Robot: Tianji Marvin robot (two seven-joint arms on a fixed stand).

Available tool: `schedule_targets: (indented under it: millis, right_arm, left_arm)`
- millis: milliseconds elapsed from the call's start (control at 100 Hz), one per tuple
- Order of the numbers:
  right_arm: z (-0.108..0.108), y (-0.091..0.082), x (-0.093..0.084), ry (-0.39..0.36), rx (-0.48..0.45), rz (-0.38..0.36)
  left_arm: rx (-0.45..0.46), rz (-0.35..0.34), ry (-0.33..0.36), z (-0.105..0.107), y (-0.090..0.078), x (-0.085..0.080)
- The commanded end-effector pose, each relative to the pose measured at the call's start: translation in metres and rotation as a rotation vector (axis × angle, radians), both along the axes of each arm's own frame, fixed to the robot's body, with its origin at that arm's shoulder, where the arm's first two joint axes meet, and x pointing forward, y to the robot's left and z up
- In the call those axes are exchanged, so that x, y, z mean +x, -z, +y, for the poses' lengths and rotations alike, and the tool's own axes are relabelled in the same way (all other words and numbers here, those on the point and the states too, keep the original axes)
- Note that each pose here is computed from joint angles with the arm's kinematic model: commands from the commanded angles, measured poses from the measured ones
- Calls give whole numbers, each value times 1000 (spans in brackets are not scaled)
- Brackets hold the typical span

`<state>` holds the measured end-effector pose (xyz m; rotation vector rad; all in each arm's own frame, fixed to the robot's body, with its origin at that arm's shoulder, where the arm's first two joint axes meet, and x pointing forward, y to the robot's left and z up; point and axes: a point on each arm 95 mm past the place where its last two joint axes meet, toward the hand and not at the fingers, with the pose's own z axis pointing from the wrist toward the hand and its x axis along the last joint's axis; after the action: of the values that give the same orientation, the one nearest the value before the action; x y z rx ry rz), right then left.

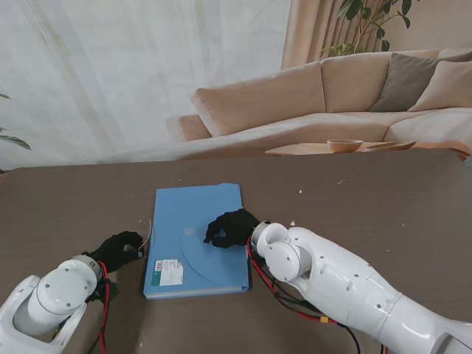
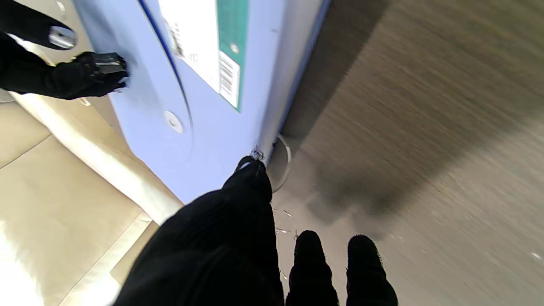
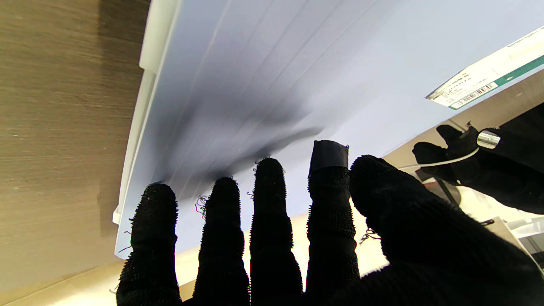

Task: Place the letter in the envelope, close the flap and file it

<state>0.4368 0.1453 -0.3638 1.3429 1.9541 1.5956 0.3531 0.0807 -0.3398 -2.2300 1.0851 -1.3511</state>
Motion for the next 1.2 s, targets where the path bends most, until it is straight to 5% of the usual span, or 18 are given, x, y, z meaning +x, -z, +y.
schedule_targets:
  millis: [0, 510, 1190]
  right_arm:
    - [-3, 9, -5, -2, -22, 28]
    - [-13, 4, -10, 43, -68, -46]
    - [1, 6, 7, -32, -193, -133]
  left_arm:
    - [-33, -4, 34, -9, -1, -4]
    - [-14, -124, 139, -31, -12, -10]
    - [64, -139, 235, -50, -14, -1]
